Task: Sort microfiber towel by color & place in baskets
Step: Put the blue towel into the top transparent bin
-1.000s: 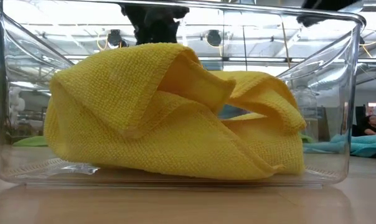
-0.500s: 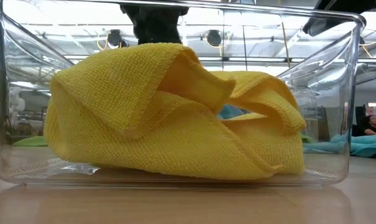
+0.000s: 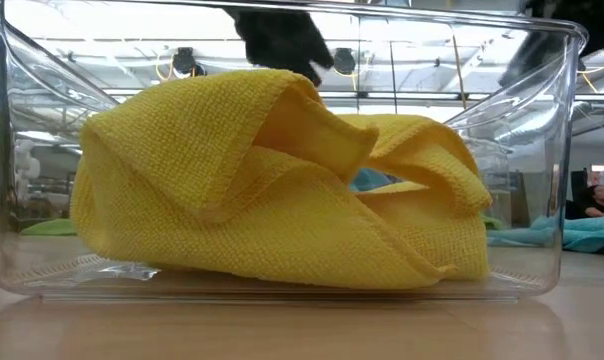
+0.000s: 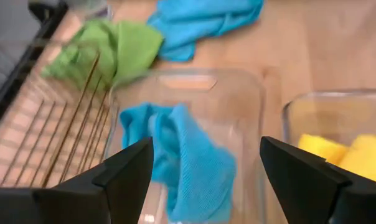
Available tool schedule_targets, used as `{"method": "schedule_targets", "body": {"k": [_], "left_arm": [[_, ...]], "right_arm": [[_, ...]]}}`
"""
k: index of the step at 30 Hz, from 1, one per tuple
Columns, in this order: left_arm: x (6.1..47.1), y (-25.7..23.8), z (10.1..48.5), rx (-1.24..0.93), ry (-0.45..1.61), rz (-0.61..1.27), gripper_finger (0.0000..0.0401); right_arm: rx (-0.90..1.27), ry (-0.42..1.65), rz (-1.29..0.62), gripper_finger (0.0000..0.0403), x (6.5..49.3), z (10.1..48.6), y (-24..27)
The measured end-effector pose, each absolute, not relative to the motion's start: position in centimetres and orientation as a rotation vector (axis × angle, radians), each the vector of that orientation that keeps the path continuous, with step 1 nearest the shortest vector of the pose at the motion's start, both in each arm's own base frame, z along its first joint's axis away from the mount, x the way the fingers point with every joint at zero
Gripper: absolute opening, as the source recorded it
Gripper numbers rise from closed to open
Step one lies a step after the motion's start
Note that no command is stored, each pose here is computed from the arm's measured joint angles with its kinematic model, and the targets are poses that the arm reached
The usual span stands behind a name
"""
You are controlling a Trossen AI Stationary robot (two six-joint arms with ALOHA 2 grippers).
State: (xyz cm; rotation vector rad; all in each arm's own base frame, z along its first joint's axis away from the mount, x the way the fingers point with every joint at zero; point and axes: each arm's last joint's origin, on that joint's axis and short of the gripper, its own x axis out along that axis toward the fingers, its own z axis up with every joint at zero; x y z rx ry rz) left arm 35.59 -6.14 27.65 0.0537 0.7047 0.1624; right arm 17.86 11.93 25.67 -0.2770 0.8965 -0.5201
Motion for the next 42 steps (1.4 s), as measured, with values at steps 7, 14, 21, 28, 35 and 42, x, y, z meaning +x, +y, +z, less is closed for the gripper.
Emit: {"method": "schedule_targets", "body": {"k": [7, 14, 21, 28, 35, 42], "left_arm": [[35.9, -7.7, 28.3, 0.111, 0.609, 0.159, 0.0299], [36.4, -7.9, 26.4, 0.108, 0.529, 0.163, 0.0299], [36.1, -7.4, 24.6, 0.122, 0.511, 0.166, 0.0299], [36.1, -8.5, 25.0, 0.113, 0.464, 0.138, 0.0299], [35.8, -9.9, 25.0, 0.119, 0.452, 0.101, 0.0299], [35.7, -10.3, 25.1, 0.136, 0.452, 0.087, 0.0299]], "right_arm": [[-0.174, 0.986, -0.584, 0.0116, 16.9, 23.5, 11.2], [-0.114, 1.118, -0.638, 0.0127, 15.5, 20.8, 9.2], [-0.023, 1.177, -0.594, 0.0187, 14.7, 20.8, 7.3], [0.036, 1.208, -0.622, 0.0261, 13.1, 19.2, 4.7], [0.301, 1.118, -0.746, 0.0269, 13.9, 19.0, 3.3], [0.334, 1.19, -0.782, 0.0268, 14.7, 18.1, 2.8]]}}
